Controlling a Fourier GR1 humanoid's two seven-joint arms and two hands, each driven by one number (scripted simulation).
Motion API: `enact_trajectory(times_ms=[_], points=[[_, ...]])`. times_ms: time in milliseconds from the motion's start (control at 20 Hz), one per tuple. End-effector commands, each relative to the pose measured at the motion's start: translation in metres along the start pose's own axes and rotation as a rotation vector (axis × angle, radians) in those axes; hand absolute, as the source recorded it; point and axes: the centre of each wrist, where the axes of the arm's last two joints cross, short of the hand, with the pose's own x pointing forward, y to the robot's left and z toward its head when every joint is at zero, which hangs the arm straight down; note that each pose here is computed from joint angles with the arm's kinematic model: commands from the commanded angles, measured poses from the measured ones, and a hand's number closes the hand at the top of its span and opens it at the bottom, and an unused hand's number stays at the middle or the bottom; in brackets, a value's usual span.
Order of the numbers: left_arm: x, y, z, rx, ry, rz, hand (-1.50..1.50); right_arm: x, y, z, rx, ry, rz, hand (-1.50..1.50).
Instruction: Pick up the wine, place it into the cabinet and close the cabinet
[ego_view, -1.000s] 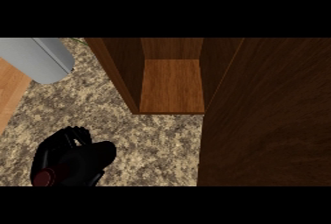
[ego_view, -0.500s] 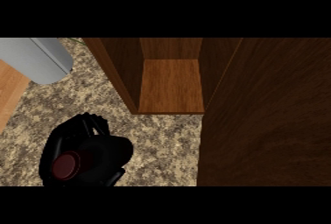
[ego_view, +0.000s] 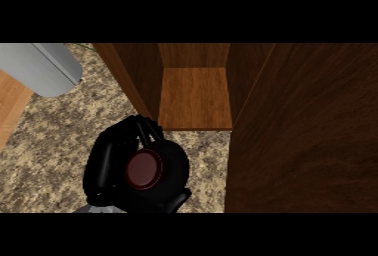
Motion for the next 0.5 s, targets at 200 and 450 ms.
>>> enact_trajectory(times_ms=[200, 450], points=[[0.002, -0.05, -0.033, 0.002, -0.005, -0.006, 1.5, 0.019, -0.004, 0.017, 0.042, -0.067, -0.048, -1.5], [0.02, -0.055, -0.061, 0.056, -0.011, -0.035, 1.5, 0.016, 0.006, 0.032, 0.035, -0.054, -0.028, -1.5]])
